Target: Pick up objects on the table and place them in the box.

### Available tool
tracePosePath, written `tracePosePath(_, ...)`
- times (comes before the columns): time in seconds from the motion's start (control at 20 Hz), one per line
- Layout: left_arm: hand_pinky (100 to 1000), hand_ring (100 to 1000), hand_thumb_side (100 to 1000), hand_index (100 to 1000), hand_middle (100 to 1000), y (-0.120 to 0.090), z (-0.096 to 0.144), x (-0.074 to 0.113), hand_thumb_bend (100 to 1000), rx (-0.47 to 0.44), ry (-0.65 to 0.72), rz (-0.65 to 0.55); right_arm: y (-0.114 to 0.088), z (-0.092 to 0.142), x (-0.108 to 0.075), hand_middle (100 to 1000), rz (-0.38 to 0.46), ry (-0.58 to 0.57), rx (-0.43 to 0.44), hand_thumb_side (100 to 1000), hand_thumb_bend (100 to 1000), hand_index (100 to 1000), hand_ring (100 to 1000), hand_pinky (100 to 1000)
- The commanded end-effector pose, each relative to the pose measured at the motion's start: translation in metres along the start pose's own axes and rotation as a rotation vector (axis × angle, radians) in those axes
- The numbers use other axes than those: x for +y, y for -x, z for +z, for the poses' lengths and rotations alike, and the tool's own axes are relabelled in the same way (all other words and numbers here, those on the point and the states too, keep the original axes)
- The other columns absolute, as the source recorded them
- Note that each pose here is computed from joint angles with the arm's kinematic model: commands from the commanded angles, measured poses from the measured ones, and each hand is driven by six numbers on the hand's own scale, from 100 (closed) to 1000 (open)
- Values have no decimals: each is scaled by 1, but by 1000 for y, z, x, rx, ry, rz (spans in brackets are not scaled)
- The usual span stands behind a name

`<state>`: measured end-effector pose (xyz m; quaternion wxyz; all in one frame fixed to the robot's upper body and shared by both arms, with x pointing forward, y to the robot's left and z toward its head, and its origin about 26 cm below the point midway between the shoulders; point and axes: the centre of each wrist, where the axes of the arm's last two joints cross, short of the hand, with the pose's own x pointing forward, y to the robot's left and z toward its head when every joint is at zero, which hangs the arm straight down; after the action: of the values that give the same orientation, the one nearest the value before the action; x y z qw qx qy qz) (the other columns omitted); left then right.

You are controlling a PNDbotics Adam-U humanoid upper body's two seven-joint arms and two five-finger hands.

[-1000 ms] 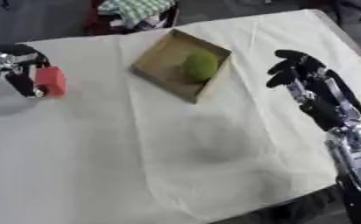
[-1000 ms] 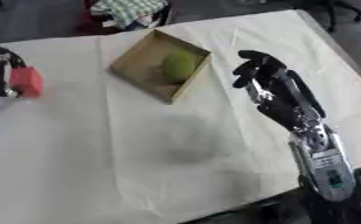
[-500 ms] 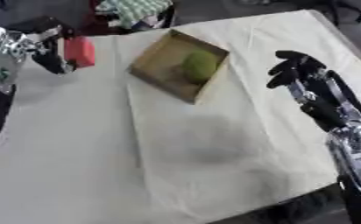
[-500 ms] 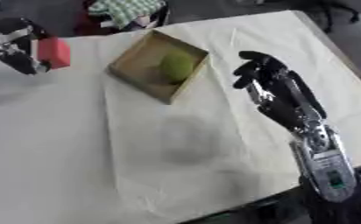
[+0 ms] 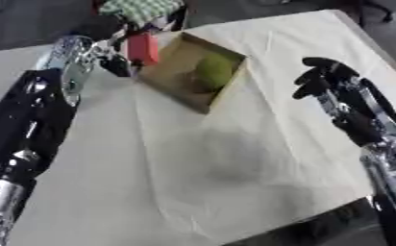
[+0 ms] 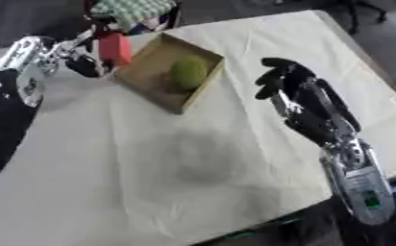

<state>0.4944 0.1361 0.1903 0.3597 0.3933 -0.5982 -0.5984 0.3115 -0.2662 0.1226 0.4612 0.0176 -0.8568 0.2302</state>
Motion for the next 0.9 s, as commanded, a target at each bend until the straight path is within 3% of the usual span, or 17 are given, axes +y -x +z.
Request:
tracePosePath(0.05,648,542,182,735,540,-6,-3,3,268,-15,-36,-29,-5,-5,-2,600,5,-9,-26,562,100,846,567,622)
tracePosePath(0.25,689,615,277,799,631,-8,-3,-5,384,-15,-62,-35,-5,-5,-2,600,3,-11,-27,563,100,846,567,622)
tracePosePath(0.3,701,633,321,828,659,-8,-2,-7,436,-11,-69,-36,-5,-5,-2,600,3,-11,-27,563,100,846,567,622)
tracePosePath(0.35,714,657,409,858,692,-8,-2,-9,561,-8,-74,-37,-5,-5,-2,600,3,-11,-27,563,100,846,567,622)
tracePosePath(0.4,729,680,447,878,721,-7,-2,-11,632,-6,-79,-38,-5,-5,-2,600,2,-10,-27,563,100,846,566,622)
tracePosePath(0.55,753,717,537,917,769,-5,-1,-12,766,5,-112,-38,-5,-5,-2,600,2,-10,-26,564,100,846,566,622)
tracePosePath(0.7,759,725,575,925,786,-2,0,-9,805,24,-175,-26,-5,-5,-2,599,2,-10,-26,564,100,846,566,621)
tracePosePath(0.9,753,716,588,913,781,2,1,-8,765,39,-238,7,-5,-5,-2,599,2,-9,-25,565,100,846,566,621)
